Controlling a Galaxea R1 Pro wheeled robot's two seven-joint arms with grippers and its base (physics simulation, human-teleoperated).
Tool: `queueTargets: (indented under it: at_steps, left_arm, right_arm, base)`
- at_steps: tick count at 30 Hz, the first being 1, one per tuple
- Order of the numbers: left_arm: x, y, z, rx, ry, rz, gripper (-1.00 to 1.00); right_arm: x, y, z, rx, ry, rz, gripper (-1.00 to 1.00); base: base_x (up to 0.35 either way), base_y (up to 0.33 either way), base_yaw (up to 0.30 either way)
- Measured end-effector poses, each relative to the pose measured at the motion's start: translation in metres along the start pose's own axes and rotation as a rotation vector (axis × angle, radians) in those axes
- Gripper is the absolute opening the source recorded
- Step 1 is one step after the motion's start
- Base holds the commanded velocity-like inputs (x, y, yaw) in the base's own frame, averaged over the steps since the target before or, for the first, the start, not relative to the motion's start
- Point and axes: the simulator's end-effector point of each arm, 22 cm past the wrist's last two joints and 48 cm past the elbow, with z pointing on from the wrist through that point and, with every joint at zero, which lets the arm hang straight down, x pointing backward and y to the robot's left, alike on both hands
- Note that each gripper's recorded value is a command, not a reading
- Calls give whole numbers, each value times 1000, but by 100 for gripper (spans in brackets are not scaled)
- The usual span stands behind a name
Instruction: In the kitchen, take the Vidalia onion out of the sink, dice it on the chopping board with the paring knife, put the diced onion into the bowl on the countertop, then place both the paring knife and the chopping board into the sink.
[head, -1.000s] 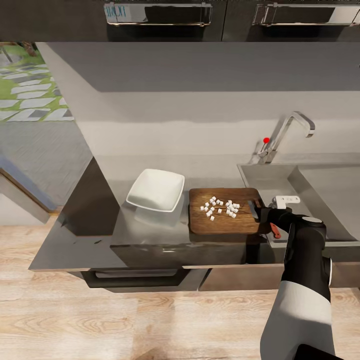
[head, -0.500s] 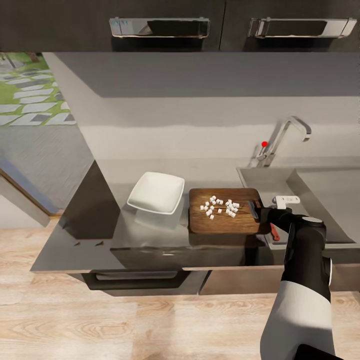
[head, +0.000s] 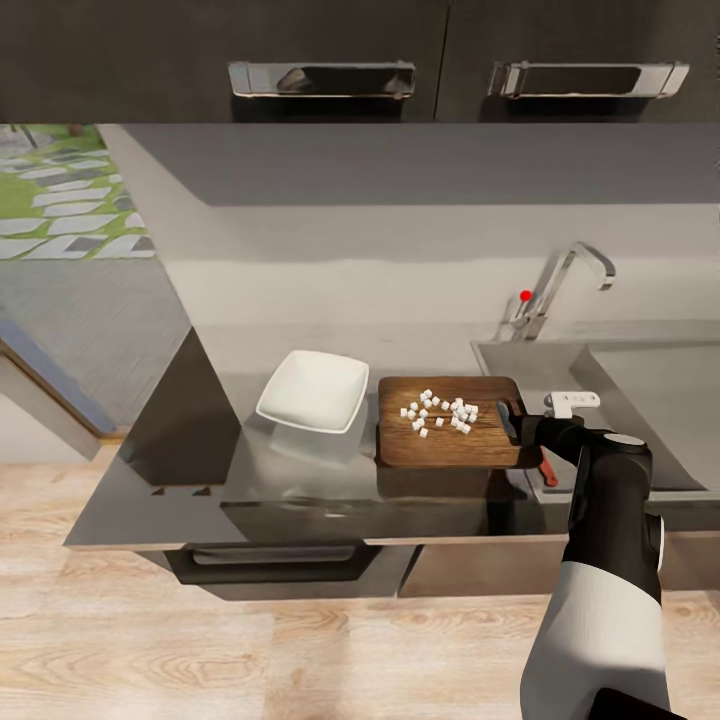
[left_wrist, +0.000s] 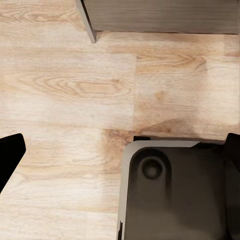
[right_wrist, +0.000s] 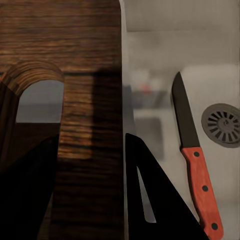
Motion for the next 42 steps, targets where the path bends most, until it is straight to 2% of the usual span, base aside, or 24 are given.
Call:
queueTargets:
  at_steps: [31,42]
  left_arm:
    - [-16,-1,4,2,-48,-5,100]
    - [-22,-1,5,2,-66,-7,100]
  right_arm:
    - [-26,0,-20,-1,-49,1,-100]
    - [-34,0,-27,-1,-65,0,-100]
  base:
    - [0,44,0]
    - [138,147,0]
